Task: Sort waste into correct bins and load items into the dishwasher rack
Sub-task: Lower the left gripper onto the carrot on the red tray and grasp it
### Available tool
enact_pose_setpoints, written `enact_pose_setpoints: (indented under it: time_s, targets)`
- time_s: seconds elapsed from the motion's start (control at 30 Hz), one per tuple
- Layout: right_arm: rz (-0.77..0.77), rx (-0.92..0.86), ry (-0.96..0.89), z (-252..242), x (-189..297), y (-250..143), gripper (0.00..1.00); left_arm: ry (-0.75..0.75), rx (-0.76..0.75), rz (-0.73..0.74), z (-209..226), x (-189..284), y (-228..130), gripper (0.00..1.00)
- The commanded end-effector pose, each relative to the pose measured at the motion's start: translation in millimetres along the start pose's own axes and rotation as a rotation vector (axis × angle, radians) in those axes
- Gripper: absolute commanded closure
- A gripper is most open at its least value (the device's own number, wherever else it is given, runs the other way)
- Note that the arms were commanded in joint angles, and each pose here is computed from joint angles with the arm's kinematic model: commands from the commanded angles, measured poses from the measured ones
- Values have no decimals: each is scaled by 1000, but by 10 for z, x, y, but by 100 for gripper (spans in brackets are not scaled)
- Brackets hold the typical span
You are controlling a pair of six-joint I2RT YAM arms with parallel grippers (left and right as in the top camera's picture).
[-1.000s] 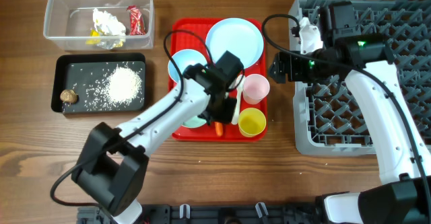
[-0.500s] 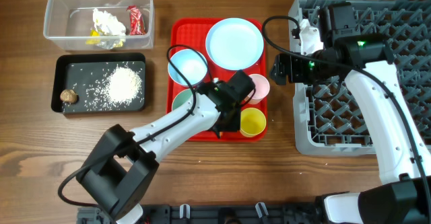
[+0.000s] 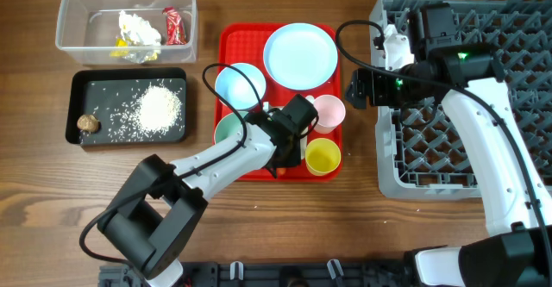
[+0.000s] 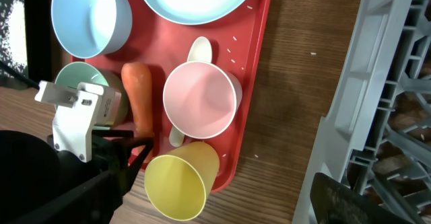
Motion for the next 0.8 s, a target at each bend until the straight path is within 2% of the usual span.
enact_pose_setpoints:
  time_s: [0.0,0.27,0.37,0.43,0.77]
  targets:
    - [7,-17,-18,-26,-11,-9,7,26,18,5,25,-124,5,67]
    - [9,-18,-17,-26,-11,-12,8,-10,7,75,61,-234,56,71]
    - [9,-18,-17,-26,-11,-12,8,-36,12,117,91,-279,94,80]
    - [10,-17,-18,-26,-11,-12,8,-41,28,130,122,-282,121,96]
    - [3,-13,-19,-28,-11,-1,7,-59,7,140,116,-211,155,96]
Point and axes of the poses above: each gripper's point midway between its finger pads, its own x axis back along the fingers, its own z axis along the line the jaws close on, y = z × x, the point moved 7 cm from there along x, back along the fingers, and after that the axes turned 11 degrees about x, right-handed, at the moved point
